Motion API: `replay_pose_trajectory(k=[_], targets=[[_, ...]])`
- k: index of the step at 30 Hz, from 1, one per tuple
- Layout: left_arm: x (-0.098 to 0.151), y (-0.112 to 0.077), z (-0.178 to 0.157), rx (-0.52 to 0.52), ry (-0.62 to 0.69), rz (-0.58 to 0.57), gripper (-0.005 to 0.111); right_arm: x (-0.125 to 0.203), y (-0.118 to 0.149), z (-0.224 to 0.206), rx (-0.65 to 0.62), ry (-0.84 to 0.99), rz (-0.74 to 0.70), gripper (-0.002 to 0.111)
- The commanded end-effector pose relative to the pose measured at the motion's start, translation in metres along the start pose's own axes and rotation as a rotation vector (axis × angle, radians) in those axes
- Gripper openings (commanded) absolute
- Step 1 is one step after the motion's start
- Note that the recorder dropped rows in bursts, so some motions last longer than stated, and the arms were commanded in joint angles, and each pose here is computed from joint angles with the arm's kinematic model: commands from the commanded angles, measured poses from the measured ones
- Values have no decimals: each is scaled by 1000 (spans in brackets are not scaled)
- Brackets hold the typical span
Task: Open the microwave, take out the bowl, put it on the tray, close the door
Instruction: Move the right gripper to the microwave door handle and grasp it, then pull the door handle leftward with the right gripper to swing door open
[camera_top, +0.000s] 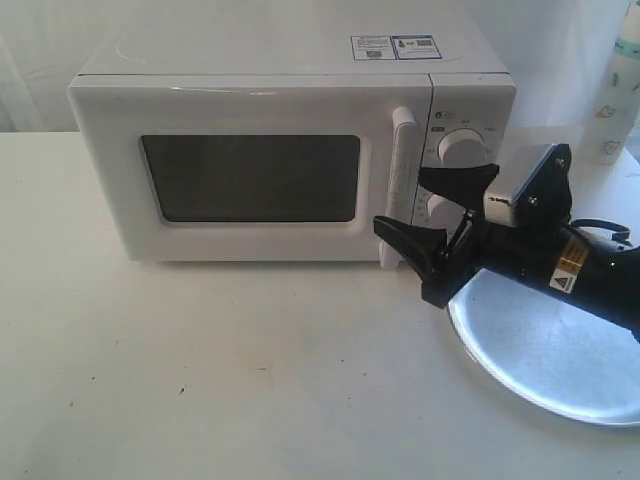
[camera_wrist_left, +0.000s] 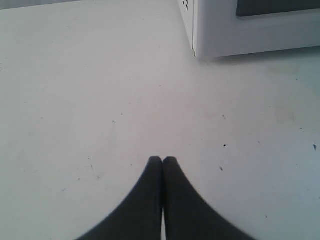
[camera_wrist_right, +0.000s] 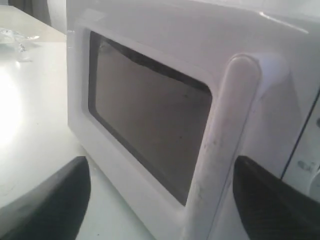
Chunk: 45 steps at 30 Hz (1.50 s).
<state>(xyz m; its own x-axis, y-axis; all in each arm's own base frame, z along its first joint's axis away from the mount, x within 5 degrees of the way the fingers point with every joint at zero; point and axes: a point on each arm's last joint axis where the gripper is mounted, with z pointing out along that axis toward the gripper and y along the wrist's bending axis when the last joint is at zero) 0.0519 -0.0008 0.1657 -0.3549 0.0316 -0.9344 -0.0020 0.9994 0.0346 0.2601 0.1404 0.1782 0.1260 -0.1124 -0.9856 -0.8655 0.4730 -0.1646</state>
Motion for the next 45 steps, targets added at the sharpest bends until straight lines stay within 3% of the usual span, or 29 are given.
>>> replay_pose_trajectory(k=[1, 9, 22, 26, 31, 36, 45], targets=[[-1, -1, 0, 8, -3, -6, 0, -7, -7, 5, 46, -45, -6, 73], [-1, -1, 0, 8, -3, -6, 0, -20, -15, 16, 42, -96, 33, 59], [-1, -1, 0, 8, -3, -6, 0, -26, -13, 45, 50, 15, 29, 58], [-1, -1, 0, 8, -3, -6, 0, -30, -12, 45, 40, -29, 30, 57], [-1, -1, 0, 8, -3, -6, 0, -37, -7, 46, 11, -104, 26, 39], [-1, -1, 0, 8, -3, -6, 0, -38, 0, 50, -17, -104, 17, 0], [-1, -1, 0, 8, -3, -6, 0, -38, 8, 50, -101, -93, -33, 0]])
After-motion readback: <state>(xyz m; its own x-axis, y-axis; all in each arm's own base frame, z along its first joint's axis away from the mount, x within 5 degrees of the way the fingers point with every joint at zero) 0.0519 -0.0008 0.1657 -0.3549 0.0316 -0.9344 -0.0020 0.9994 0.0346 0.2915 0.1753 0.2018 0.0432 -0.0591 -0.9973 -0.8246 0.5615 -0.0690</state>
